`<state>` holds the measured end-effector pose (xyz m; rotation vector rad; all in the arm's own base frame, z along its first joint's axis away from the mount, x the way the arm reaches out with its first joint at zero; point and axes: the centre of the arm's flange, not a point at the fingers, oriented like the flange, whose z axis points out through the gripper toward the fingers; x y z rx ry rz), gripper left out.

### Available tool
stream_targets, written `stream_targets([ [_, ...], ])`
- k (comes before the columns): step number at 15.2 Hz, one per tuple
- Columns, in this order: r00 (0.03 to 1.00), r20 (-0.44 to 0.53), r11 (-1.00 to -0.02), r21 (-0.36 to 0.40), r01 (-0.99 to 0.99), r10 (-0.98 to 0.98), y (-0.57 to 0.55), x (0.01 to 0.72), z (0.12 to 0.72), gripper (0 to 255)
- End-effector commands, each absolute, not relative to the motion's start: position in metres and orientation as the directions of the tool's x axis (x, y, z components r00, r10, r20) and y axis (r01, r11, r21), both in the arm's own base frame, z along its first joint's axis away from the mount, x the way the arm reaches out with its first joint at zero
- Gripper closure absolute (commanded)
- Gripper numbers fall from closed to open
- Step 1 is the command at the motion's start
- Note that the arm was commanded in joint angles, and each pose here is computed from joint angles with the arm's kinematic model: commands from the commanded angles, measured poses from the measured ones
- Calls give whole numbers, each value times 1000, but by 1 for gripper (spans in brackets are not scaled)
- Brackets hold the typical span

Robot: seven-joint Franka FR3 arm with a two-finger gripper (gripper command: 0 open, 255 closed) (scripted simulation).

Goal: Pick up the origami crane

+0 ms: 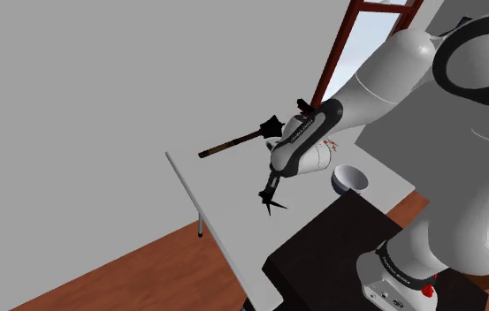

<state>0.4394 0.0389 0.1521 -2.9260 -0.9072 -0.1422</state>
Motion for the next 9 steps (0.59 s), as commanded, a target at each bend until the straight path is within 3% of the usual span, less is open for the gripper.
stream_targets([
  [1,821,110,-822,-44,567,560,40,439,163,255],
  [9,821,110,-822,-44,567,560,40,439,195,255],
])
